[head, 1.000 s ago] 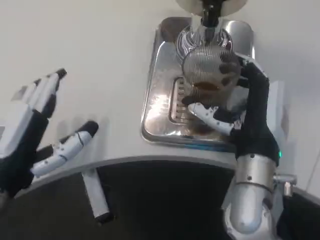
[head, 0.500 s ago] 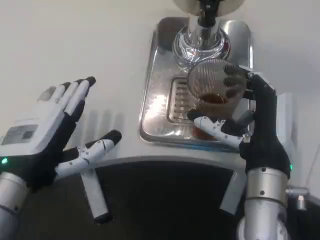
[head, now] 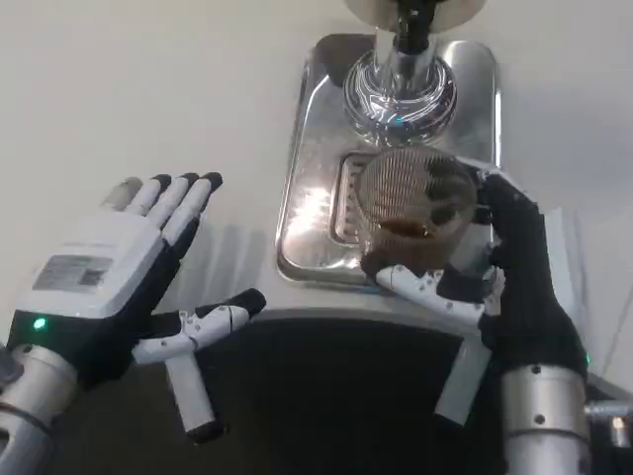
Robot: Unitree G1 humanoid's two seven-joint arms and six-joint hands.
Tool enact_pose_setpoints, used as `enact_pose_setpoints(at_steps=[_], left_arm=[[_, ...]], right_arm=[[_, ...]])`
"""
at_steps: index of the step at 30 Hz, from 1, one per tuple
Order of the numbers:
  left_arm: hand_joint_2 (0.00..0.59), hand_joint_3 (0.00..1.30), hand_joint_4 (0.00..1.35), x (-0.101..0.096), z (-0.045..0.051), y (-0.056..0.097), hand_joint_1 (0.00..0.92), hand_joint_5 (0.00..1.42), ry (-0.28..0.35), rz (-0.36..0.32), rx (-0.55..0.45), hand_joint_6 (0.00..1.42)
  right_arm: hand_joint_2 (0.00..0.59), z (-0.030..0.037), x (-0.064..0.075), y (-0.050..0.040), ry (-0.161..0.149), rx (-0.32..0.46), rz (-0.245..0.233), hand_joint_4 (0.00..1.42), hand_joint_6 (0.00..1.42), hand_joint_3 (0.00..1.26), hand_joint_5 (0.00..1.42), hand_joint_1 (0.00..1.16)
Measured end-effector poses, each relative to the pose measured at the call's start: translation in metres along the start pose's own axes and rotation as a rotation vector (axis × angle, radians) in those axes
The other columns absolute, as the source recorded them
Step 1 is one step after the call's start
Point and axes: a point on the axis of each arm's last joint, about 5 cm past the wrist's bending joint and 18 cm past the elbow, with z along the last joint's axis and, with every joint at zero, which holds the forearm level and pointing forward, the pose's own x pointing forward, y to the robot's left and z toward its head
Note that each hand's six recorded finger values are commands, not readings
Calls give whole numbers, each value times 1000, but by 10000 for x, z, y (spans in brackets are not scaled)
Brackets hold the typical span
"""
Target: Grasp the cup under the faucet to collect the drink, then remove the cup.
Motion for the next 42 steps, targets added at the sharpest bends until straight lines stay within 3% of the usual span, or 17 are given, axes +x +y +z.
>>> enact_pose_setpoints(at_steps=[6, 11, 18, 27, 36, 42], left_arm=[[175, 0, 0, -46, 20, 21, 0, 0, -36, 0, 17, 0], [170, 0, 0, -80, 19, 5, 0, 0, -46, -15, 21, 0], [168, 0, 0, -117, 27, -5, 0, 0, -86, -9, 29, 0], [168, 0, 0, -167, 51, 4, 0, 0, -95, -5, 26, 0], [167, 0, 0, -200, 85, 9, 0, 0, -118, -4, 23, 0], [167, 0, 0, -218, 119, 0, 0, 0, -146, -7, 19, 0]], right_arm=[[372, 73, -92, -122, -36, 14, 28, 726, 1219, 723, 851, 1162], [372, 80, -159, -183, -35, 17, 58, 729, 1219, 719, 851, 1162], [374, 95, -209, -299, -56, 4, 124, 734, 1219, 716, 850, 1162], [383, 115, -241, -389, -79, 2, 159, 728, 1217, 711, 850, 1162], [389, 131, -341, -430, -72, 11, 193, 726, 1214, 705, 850, 1162], [396, 130, -424, -444, -51, 25, 216, 726, 1213, 703, 850, 1162]])
